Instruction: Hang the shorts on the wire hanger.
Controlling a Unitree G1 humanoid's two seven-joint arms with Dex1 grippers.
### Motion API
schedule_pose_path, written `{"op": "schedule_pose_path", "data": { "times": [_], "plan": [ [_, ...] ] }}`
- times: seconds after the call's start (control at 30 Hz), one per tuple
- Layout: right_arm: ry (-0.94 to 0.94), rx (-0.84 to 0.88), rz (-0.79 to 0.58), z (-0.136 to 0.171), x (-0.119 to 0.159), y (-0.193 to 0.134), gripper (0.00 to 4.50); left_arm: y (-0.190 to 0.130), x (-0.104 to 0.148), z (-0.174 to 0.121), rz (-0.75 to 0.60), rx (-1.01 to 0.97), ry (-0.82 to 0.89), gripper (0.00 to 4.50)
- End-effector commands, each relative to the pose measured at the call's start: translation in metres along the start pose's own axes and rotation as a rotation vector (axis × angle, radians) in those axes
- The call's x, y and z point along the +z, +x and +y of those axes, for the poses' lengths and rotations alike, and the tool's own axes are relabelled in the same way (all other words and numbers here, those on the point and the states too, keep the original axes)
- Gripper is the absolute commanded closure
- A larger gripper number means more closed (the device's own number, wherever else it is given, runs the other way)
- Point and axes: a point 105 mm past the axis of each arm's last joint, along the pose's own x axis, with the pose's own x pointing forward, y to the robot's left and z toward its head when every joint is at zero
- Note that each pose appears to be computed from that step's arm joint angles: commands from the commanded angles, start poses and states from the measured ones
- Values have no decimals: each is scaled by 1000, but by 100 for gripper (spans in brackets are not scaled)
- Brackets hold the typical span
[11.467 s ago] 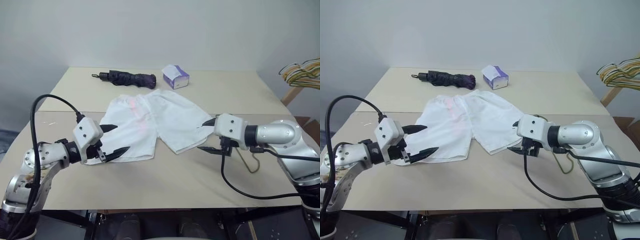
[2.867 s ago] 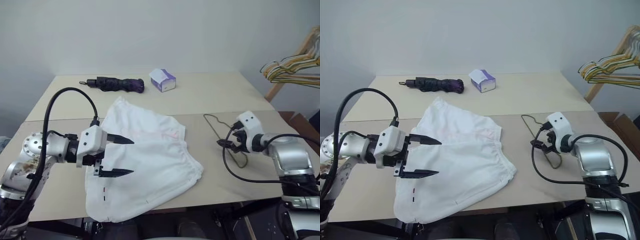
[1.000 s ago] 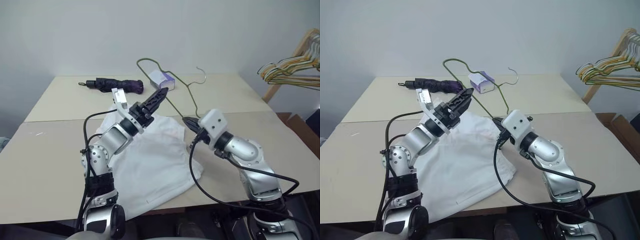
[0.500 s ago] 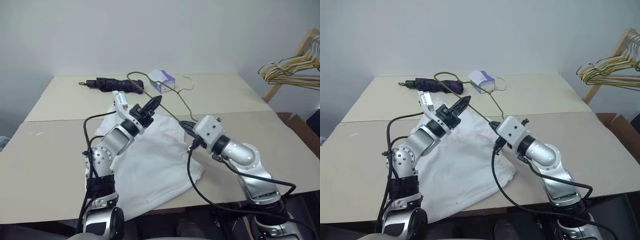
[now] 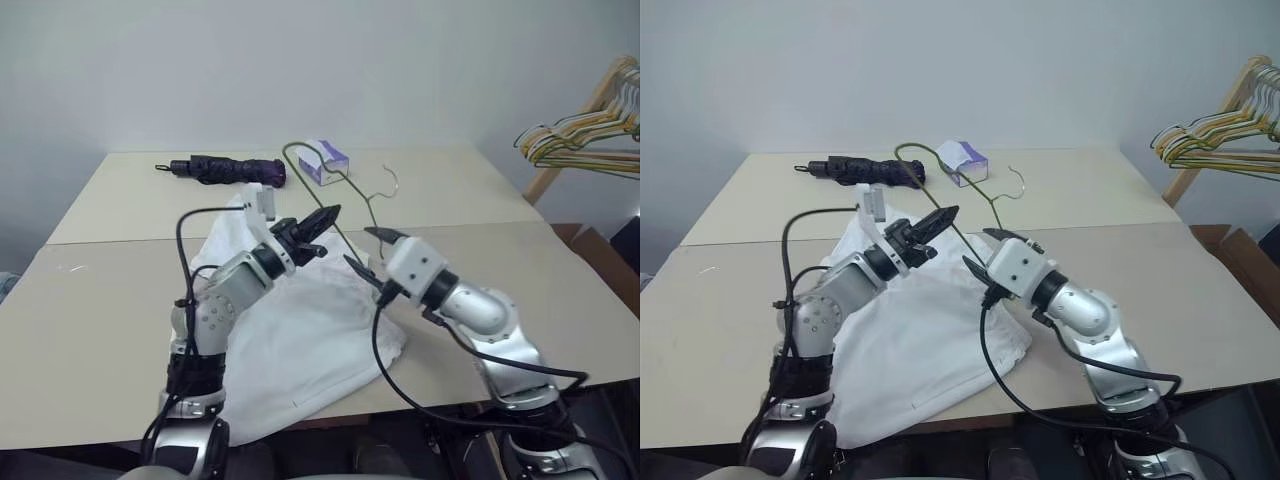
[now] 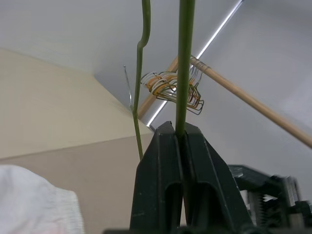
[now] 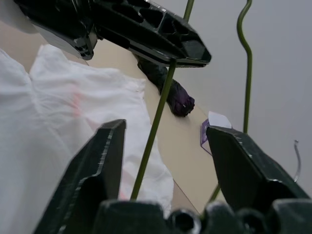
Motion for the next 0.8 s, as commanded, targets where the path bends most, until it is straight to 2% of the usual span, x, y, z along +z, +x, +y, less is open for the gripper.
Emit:
{"op": "schedule_pose_path", "data": {
  "times": [0.03, 0.17, 0.27, 0.37, 0.57, 0.8],
  "plan": [
    [165, 63, -56, -19, 20, -21, 4, -3, 32, -17, -26, -171, 143, 450],
    [441, 350, 2, -14, 20, -50, 4, -21, 58, -14, -25, -272, 207, 450],
    [672, 448, 80, -21, 10, -62, 4, -38, 75, -25, -17, -433, 205, 450],
    [834, 518, 101, -27, 4, -69, 4, -57, 90, -37, -32, -604, 150, 450],
    [937, 629, 118, -23, -8, -59, 4, -75, 107, -49, -59, -762, 124, 450],
    [917, 742, 84, -9, 3, -30, 4, -71, 102, -51, -53, -797, 123, 450]
  ]
}}
